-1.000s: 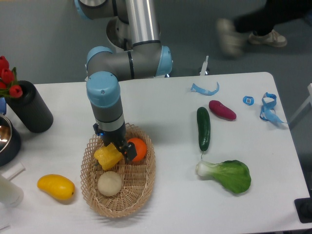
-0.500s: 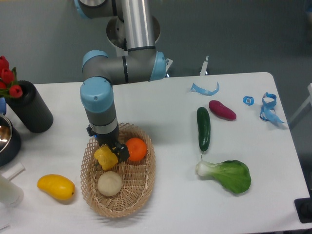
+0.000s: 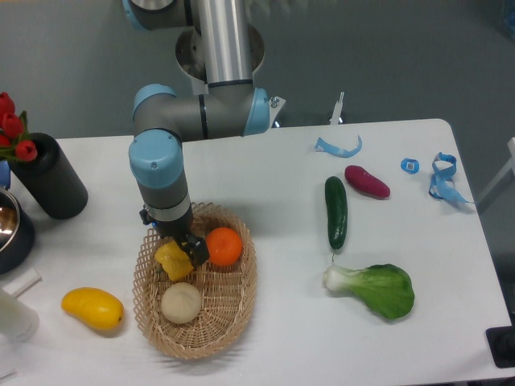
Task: Pick up the yellow pepper from the basket
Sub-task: 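Lower the gripper onto the yellow pepper and close around it, then lift the yellow pepper up out of the basket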
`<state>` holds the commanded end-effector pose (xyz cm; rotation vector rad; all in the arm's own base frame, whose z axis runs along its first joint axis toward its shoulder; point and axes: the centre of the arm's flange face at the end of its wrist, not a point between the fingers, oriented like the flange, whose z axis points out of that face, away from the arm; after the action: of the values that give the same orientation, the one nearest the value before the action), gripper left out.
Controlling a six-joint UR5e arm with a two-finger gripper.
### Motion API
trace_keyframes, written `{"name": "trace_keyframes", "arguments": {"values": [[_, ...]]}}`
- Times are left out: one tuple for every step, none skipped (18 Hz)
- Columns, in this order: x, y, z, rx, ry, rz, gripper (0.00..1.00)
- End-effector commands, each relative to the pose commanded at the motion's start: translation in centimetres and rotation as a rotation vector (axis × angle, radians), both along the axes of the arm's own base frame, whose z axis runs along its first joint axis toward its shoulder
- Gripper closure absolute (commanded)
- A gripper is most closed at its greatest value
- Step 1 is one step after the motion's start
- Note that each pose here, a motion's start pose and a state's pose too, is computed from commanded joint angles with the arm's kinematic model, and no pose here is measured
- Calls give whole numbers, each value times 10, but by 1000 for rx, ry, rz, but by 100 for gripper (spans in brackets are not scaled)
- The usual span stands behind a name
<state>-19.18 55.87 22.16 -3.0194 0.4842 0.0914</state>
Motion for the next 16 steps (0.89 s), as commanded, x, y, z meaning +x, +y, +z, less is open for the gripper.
{"name": "trace_keyframes", "arguments": {"values": [[0, 1, 1, 2, -1, 1, 12], [0, 1, 1, 2, 0, 0, 22], [-1, 1, 0, 1, 1, 0, 33], [0, 1, 1, 3, 0, -2, 42], [-1, 1, 2, 5, 1, -2, 50], [-1, 2, 4, 9, 4, -2, 57], [-2, 3, 4, 10, 4, 0, 64], [-2, 3, 5, 12, 4, 0, 68], [-4, 4, 9, 21, 8, 3, 68], [-5, 6, 14, 33, 8, 3, 68], [-7, 8, 18, 43, 9, 3, 68], [-11, 11, 26, 61, 12, 5, 68], [-14, 14, 34, 80, 15, 8, 68], [-20, 18, 42, 96, 23, 15, 68], [-25, 22, 52, 114, 35, 19, 68], [-32, 25, 65, 138, 49, 25, 68]]}}
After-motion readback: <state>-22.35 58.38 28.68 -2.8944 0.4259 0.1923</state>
